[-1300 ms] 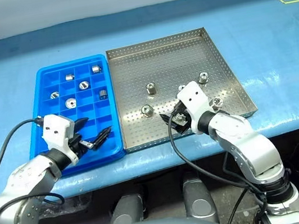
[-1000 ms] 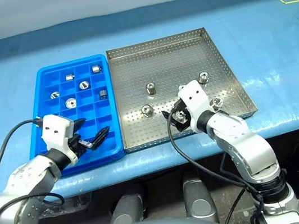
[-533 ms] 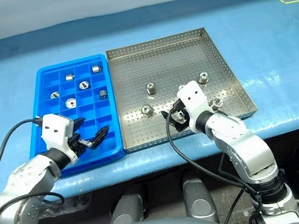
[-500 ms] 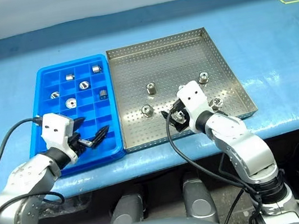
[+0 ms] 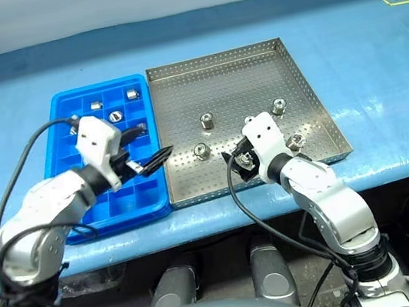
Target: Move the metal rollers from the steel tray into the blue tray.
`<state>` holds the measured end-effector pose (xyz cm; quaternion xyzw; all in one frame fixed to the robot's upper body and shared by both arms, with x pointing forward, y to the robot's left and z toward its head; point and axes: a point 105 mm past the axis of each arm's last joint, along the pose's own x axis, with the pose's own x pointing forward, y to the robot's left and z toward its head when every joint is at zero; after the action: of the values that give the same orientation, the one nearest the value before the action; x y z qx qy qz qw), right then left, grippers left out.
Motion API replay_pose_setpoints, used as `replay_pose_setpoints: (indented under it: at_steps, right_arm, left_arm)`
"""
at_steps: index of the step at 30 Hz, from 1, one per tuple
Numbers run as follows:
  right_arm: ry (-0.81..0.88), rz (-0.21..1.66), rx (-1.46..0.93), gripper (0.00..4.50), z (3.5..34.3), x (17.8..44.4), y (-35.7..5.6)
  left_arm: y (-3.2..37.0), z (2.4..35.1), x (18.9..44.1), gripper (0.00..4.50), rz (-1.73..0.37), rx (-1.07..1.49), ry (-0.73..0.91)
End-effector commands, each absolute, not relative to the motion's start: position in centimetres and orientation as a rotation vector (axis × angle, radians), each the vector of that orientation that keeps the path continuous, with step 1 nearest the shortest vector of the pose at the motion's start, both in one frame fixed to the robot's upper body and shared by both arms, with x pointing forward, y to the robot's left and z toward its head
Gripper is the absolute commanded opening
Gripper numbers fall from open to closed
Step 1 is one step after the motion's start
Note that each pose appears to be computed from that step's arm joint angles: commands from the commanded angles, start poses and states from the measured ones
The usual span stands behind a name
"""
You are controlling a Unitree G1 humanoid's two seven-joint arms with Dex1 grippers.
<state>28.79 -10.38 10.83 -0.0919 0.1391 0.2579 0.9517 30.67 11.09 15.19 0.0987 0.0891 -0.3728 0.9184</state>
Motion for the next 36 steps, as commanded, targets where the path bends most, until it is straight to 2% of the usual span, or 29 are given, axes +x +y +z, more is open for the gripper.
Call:
replay_pose_setpoints:
  at_steps: [1, 4, 8, 14, 19, 23, 27, 28, 32, 36]
  right_arm:
    - [0.208, 0.524, -0.170, 4.50, 12.5, 28.7, -10.1]
    - [0.206, 0.529, -0.167, 4.50, 12.4, 28.6, -9.7]
    - [0.199, 0.541, -0.153, 4.50, 12.3, 28.4, -9.1]
    - [0.192, 0.544, -0.136, 4.50, 12.3, 28.3, -8.5]
    - [0.189, 0.527, -0.124, 4.50, 12.2, 28.1, -8.7]
    - [0.183, 0.523, -0.118, 4.50, 12.4, 28.3, -8.7]
    - [0.174, 0.524, -0.115, 4.50, 12.6, 28.7, -8.6]
    - [0.173, 0.530, -0.115, 4.50, 12.6, 28.8, -8.4]
    - [0.172, 0.564, -0.129, 4.50, 12.6, 28.8, -7.8]
    - [0.152, 0.601, -0.137, 4.50, 13.0, 29.4, -6.7]
  left_arm:
    - [9.2, 15.1, 31.4, 4.47, -0.862, 0.246, 0.207]
    - [7.1, 14.9, 32.6, 4.47, -0.945, 0.261, 0.237]
    - [5.1, 12.8, 34.2, 4.47, -1.033, 0.381, 0.327]
    - [4.8, 10.0, 36.0, 4.47, -1.026, 0.464, 0.430]
    - [5.8, 8.2, 36.3, 4.47, -1.003, 0.527, 0.517]
    - [6.3, 7.4, 35.6, 3.21, -1.029, 0.563, 0.553]
    - [5.5, 9.5, 35.4, 1.89, -1.030, 0.435, 0.469]
    - [5.7, 10.4, 35.7, 1.75, -1.003, 0.400, 0.429]
    - [7.0, 14.1, 36.1, 1.75, -0.839, 0.224, 0.250]
    - [11.7, 16.2, 35.5, 1.75, -0.509, 0.092, 0.119]
